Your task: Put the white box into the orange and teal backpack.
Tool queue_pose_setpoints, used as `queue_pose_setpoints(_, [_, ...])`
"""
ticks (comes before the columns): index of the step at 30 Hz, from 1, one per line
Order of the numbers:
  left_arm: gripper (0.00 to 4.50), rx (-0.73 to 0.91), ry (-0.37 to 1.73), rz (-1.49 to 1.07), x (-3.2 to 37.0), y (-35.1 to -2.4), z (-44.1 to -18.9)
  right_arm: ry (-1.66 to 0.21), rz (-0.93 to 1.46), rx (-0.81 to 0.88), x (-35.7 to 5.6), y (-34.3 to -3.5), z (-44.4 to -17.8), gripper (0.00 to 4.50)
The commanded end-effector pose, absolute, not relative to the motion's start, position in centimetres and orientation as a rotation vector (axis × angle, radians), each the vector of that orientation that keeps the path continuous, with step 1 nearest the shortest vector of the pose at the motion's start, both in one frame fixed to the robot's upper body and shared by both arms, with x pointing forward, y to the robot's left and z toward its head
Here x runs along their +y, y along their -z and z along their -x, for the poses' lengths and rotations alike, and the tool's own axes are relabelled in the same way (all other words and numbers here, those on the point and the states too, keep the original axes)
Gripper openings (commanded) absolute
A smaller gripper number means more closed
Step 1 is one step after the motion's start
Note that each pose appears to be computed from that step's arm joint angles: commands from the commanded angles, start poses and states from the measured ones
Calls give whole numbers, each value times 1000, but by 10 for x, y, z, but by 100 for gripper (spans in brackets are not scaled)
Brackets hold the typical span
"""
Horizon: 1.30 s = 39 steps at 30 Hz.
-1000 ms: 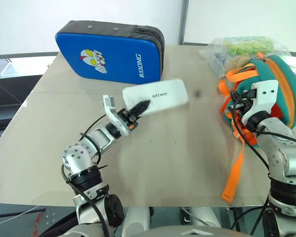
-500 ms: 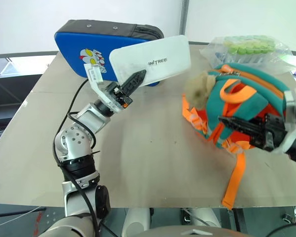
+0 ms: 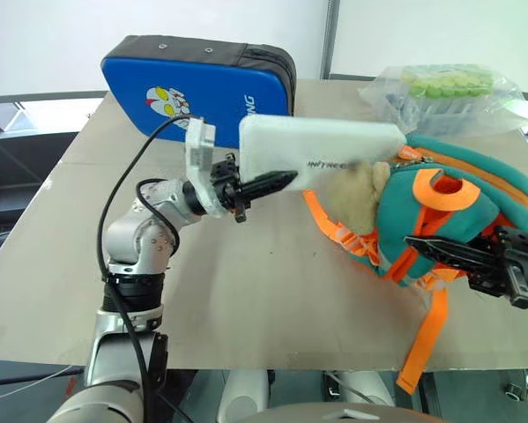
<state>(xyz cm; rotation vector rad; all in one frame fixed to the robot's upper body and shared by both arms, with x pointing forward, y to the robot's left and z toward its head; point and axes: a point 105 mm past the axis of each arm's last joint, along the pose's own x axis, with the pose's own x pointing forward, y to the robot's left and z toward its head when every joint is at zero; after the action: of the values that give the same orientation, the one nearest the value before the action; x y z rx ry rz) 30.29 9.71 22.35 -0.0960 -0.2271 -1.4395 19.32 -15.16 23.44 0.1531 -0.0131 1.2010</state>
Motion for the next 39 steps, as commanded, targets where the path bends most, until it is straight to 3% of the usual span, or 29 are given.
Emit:
queue_pose_setpoints(1, [114, -269, 1604, -48, 83, -223, -291, -1086, -117, -160, -165, -255, -204, 5])
queue_pose_setpoints(4, [114, -295, 1647, -87, 80, -227, -291, -945, -92, -196, -180, -257, -222, 5])
queue_pose_setpoints(7, [114, -283, 1683, -149, 82, -223, -290, -920, -103, -212, -184, -260, -224, 5])
queue_pose_setpoints(12, [114, -246, 1680, -257, 71, -211, -297, -1048, -129, -188, -165, -262, -204, 5])
queue_pose_setpoints(21, [114, -202, 1711, -435, -25, -200, -315, -1220, -127, -109, -126, -251, -177, 5])
queue_pose_setpoints(28, [114, -238, 1858, -659, -92, -174, -301, -1209, -105, -160, -124, -261, -173, 5])
queue_pose_setpoints(34, [114, -284, 2027, -513, -61, -184, -286, -1049, -48, -222, -149, -268, -190, 5])
queue_pose_setpoints(39, [114, -264, 1979, -408, -13, -206, -288, -1069, -18, -289, -151, -281, -202, 5])
